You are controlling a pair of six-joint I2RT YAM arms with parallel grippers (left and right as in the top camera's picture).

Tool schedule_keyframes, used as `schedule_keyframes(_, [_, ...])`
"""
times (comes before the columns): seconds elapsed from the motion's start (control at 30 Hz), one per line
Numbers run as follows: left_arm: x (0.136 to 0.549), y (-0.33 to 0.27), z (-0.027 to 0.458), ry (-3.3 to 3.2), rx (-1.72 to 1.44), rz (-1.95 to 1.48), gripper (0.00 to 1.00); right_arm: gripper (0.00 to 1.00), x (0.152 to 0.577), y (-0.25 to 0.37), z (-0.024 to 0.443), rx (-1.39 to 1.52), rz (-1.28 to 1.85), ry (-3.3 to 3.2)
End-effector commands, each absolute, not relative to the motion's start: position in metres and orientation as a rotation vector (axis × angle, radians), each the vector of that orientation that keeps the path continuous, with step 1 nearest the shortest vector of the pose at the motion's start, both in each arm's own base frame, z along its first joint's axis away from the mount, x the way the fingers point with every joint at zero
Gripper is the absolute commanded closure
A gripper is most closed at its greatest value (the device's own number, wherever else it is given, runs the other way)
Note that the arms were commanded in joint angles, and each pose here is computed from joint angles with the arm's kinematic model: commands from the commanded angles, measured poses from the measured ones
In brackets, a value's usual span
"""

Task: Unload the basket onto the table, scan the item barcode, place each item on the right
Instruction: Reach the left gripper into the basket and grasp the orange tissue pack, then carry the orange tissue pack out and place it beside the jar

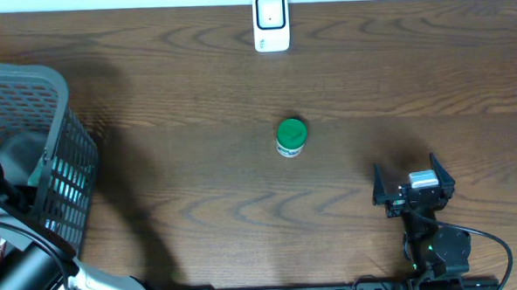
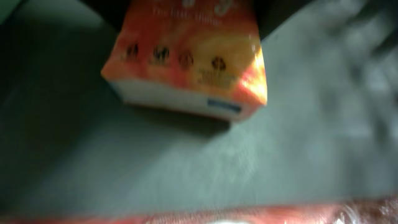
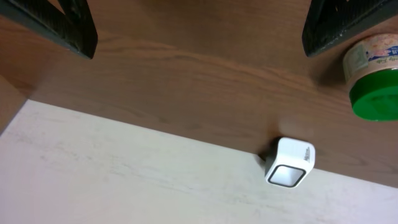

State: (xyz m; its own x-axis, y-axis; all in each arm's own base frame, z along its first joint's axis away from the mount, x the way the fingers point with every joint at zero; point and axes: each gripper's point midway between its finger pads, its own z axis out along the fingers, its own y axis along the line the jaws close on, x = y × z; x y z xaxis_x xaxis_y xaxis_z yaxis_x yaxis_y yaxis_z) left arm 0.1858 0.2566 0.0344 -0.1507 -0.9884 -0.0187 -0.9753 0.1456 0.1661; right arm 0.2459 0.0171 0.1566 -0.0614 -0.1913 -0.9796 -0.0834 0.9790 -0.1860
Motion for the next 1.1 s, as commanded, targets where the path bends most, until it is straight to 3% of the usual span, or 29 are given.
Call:
schedule_keyframes(0.0, [0.203,0.284,0.089,-2.364,2.042,-0.267,0.54,0.01,0.246,0.018,0.156,-0.203,-0.075,1.635])
schedule_keyframes(0.17, [0.220,0.295,0.190,-2.476,2.162,-0.274,0.54,0.01,0.246,0.018,0.156,-0.203,-0.075,1.635])
schedule_keyframes(0.3, [0.242,0.278,0.273,-2.672,2.294,-0.062,0.54,0.01,0.246,0.018,0.156,-0.203,-0.075,1.635])
schedule_keyframes(0.4, [0.265,0.234,0.334,-2.893,2.300,0.362,0.54,0.01,0.246,0.018,0.156,-0.203,-0.075,1.635])
schedule_keyframes(0.57, [0.273,0.138,0.392,-3.084,2.115,0.827,0.54,0.01,0.246,0.018,0.156,-0.203,-0.075,1.635])
schedule_keyframes(0.77, [0.278,0.015,0.412,-3.282,1.604,1.032,0.54,0.01,0.246,0.018,0.156,-0.203,-0.075,1.635])
schedule_keyframes(1.07, [0.280,-0.090,0.362,-3.374,1.443,0.616,0.54,0.01,0.246,0.018,0.156,-0.203,-0.075,1.635])
